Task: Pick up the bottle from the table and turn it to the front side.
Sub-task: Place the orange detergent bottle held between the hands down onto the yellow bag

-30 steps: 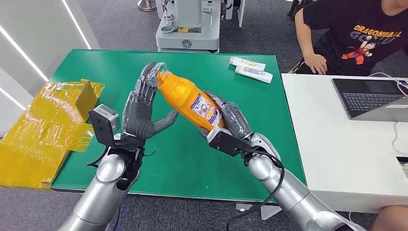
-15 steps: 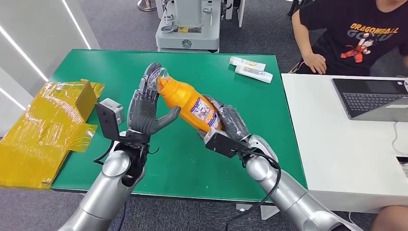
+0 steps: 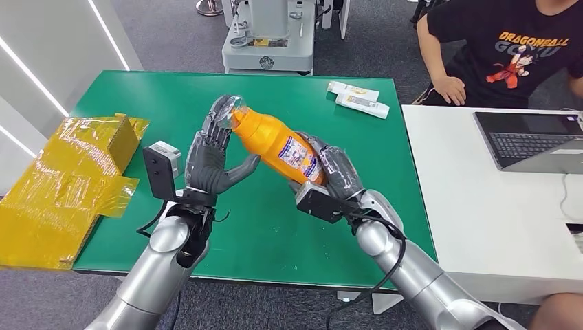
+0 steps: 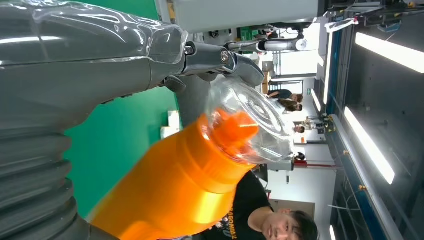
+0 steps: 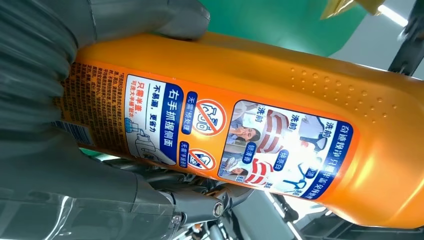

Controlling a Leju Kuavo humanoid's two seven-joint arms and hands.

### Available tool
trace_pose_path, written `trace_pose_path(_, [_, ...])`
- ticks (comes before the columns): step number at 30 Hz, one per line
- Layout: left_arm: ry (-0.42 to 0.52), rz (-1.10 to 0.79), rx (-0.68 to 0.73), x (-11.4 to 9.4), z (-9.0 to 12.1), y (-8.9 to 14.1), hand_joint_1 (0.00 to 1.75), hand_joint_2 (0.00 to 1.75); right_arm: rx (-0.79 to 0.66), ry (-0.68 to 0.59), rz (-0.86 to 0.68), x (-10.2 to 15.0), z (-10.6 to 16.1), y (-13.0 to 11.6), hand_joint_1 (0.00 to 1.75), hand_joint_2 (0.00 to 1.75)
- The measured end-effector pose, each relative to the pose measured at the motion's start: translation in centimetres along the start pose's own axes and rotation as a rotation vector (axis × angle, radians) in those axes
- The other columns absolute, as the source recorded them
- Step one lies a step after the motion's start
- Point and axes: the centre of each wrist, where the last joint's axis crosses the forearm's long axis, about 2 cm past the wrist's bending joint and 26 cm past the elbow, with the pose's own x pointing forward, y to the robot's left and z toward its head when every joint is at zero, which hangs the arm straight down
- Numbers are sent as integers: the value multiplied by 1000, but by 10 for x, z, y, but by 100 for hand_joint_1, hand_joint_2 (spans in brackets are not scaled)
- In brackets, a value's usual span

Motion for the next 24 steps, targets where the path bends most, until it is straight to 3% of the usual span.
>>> trace_pose_path(12, [18,4,-14,-5,5,-2,0,175,-27,7,54,-9,2,-22,175,175])
trace_pose_path(24, [72,2,6,-17,7,2,0,175,-31,-77,49,8,-27,-21,175,175])
